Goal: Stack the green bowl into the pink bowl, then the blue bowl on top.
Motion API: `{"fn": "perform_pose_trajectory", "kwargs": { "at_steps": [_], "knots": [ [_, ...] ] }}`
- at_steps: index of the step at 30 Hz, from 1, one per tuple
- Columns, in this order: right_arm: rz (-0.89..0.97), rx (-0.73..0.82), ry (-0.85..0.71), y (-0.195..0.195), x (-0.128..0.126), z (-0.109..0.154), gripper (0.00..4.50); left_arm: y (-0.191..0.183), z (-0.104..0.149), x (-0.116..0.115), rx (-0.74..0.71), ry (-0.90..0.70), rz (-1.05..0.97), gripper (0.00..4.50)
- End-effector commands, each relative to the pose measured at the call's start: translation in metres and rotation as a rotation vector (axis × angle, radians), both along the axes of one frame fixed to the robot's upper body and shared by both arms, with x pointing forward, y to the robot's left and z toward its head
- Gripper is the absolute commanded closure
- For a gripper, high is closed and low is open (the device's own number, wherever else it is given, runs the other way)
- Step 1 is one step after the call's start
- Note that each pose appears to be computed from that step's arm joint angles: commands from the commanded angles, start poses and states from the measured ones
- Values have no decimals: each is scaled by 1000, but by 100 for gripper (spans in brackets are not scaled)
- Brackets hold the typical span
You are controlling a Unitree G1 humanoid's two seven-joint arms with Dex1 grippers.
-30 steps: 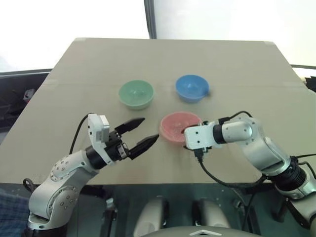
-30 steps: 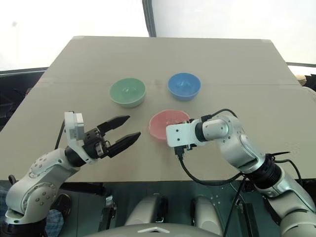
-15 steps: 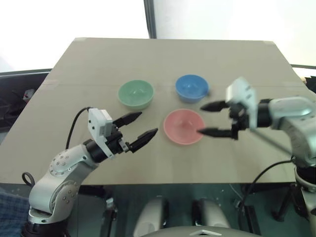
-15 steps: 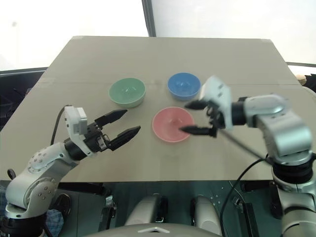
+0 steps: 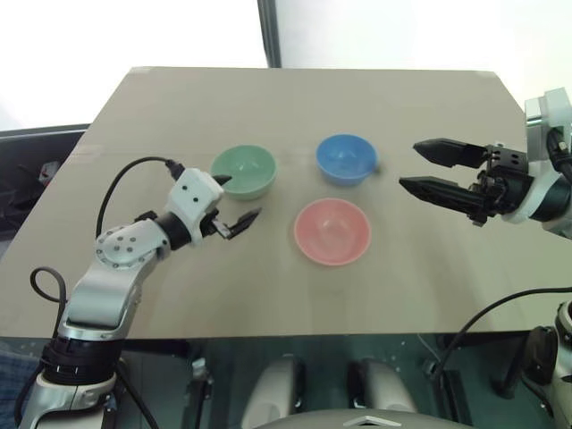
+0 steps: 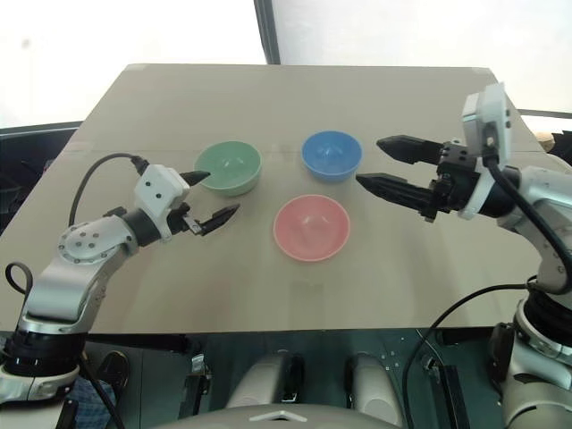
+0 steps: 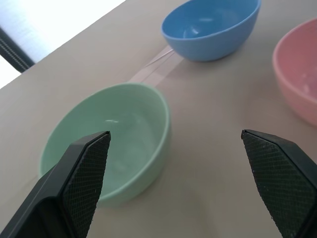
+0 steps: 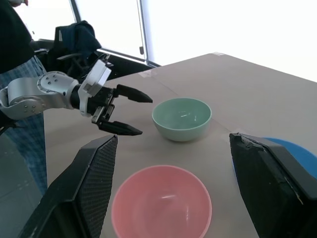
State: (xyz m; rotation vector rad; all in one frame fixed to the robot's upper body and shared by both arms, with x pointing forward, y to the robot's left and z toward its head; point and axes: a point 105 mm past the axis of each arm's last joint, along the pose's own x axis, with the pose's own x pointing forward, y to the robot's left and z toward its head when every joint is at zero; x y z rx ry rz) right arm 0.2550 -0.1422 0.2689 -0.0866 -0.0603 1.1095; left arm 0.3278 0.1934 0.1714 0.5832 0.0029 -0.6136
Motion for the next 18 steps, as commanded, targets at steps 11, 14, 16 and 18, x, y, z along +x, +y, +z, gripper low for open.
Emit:
{"fn": "perform_pose_trajectory", "kwargs": {
  "at_steps": [11, 14, 16, 18],
  "knots": [
    [-7, -3, -84, 0, -6, 9, 70, 25, -13, 37, 313, 13, -12, 0],
    [-6, -4, -85, 2, -5, 9, 70, 19, -25, 44, 397, 41, -81, 0],
    [-11, -9, -85, 2, -4, 9, 70, 15, -28, 48, 400, 51, -109, 0],
    [-17, -11, -87, 1, -3, 9, 70, 10, -29, 54, 408, 45, -130, 0]
  ]
}}
